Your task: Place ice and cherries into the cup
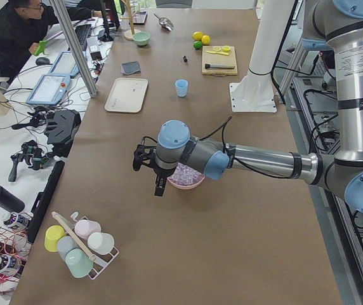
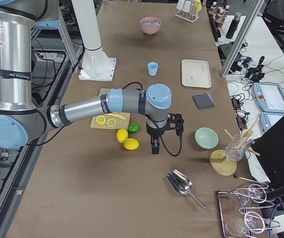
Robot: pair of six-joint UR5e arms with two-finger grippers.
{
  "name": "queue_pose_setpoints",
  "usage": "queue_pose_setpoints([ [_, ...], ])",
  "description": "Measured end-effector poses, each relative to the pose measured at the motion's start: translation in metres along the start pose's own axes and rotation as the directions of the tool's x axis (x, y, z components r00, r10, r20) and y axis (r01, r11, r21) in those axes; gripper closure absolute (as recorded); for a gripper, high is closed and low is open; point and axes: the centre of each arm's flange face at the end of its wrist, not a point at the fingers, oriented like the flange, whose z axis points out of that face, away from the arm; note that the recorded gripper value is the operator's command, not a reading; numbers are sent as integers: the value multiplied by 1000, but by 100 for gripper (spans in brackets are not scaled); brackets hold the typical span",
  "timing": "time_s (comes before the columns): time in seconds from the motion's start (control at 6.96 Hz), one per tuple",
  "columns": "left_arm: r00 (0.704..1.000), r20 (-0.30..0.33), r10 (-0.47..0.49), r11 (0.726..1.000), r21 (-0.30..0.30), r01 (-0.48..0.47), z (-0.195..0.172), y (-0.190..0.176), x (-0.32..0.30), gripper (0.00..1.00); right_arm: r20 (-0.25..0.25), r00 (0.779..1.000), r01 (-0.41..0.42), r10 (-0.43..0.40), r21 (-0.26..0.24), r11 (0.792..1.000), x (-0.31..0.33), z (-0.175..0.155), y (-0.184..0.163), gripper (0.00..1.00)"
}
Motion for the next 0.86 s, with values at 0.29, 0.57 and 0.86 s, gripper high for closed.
queue_pose_setpoints([
  [0.29, 998, -39, -50, 999, -1, 50, 19, 3, 44, 2, 10, 1000, 4, -4, 5, 1000, -2, -2, -2, 0],
  [0.57, 997, -36, -70, 997, -24, 69, 40, 8, 71, 2, 10, 1000, 11, -11, 10, 1000, -5, -4, -8, 0],
  [0.86, 993, -36, -112, 993, -51, 110, 55, 13, 93, 2, 10, 1000, 13, -13, 12, 1000, -6, -5, -9, 0],
])
